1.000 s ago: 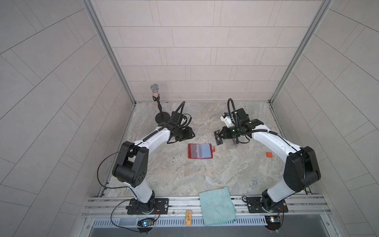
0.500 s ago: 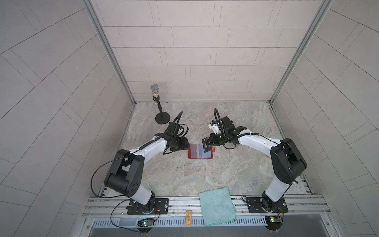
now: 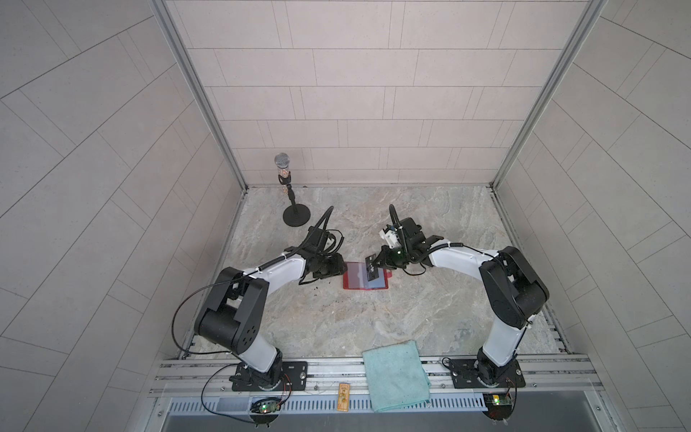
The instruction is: Put the credit cards into the card holder
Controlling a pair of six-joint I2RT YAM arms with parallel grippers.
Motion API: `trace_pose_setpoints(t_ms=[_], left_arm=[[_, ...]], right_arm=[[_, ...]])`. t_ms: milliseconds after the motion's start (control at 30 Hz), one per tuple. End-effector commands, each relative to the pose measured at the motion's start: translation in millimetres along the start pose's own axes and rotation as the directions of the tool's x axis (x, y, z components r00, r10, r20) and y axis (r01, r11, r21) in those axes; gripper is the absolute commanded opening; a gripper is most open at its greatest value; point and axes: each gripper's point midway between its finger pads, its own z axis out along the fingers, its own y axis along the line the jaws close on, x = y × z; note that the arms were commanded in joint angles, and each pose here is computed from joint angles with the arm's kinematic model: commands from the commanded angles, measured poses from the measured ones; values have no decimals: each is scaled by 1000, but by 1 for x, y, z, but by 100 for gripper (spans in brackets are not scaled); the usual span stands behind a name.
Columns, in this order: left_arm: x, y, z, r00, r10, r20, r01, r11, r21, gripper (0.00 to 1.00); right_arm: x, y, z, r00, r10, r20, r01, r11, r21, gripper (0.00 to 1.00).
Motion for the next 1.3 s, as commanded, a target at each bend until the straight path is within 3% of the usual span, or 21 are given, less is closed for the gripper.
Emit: trace_pose_setpoints(t_ms=[0, 133, 633, 967, 1267], left_arm=[[8, 10, 7, 1000, -23, -18, 23, 1000, -14, 41], [13, 12, 12, 999, -31, -32, 31, 999, -5, 34], [17, 5, 20, 997, -62, -49, 65, 996, 60, 27], [21, 7, 21, 996, -73, -51, 76, 996, 56, 12], [23, 9, 21, 995, -79, -52, 82, 995, 51, 11]], right_arm=[[3, -2, 8, 1000, 25, -8, -25, 1000, -14, 0], [6, -6, 11, 999, 30, -16, -31, 999, -11, 0], [14, -16, 24, 998, 51, -45, -52, 999, -15, 0], [16, -16, 29, 996, 67, -57, -69, 997, -41, 0], [19, -16, 33, 994, 89, -63, -93, 994, -64, 0]])
